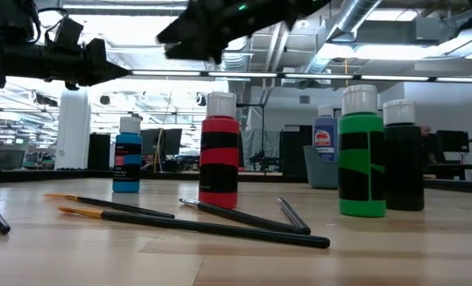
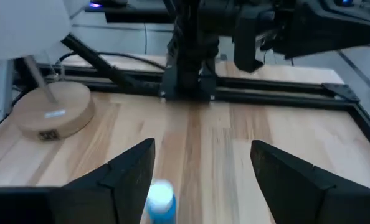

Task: Pick & Place Paint Supplies
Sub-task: Put the small blue paint bottle into the blue bin

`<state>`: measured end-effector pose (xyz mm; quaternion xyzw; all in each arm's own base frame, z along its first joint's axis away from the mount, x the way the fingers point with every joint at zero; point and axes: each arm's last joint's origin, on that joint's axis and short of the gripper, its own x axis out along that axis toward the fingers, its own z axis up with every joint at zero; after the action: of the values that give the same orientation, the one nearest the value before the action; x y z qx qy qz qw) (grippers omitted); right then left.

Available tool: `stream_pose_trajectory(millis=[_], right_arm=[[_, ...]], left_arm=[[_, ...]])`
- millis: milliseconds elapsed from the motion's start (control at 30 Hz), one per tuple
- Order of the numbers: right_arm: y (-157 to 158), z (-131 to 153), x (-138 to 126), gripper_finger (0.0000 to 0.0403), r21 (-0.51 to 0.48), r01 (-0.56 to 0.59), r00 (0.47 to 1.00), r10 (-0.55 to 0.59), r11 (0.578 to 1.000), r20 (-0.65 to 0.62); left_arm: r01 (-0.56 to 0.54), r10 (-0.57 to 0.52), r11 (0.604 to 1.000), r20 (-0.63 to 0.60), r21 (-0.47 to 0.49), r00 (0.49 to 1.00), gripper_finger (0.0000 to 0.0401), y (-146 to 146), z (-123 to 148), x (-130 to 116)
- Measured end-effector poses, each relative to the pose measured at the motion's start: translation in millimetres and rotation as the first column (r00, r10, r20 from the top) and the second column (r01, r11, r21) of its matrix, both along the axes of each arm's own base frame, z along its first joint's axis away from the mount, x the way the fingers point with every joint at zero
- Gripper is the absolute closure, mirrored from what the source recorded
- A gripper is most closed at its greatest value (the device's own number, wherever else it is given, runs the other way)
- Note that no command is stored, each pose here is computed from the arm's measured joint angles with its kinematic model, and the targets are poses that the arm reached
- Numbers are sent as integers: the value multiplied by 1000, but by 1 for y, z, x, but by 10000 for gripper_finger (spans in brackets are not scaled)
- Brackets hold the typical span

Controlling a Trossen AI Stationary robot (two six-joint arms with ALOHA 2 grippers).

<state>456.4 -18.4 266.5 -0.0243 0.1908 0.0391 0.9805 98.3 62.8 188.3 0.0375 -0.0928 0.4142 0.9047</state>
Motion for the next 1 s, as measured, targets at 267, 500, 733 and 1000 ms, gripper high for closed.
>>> stream_pose_trajectory(millis=[267, 500, 733, 1000], right_arm=[[16, -29, 50, 143, 48, -120, 989, 123, 992, -77], [19, -46, 69, 143, 55, -127, 973, 135, 990, -185], [21, -64, 70, 143, 58, -135, 959, 145, 989, -245], [17, -79, 69, 143, 64, -121, 941, 135, 991, -310]], left_arm=[[3, -3, 1000, -1, 0, 1000, 393, 0, 0, 0], [3, -3, 1000, -1, 1, 1000, 393, 0, 0, 0], [2, -2, 1000, -1, 0, 1000, 393, 0, 0, 0], [-2, 2, 1000, 0, 0, 1000, 393, 0, 0, 0]])
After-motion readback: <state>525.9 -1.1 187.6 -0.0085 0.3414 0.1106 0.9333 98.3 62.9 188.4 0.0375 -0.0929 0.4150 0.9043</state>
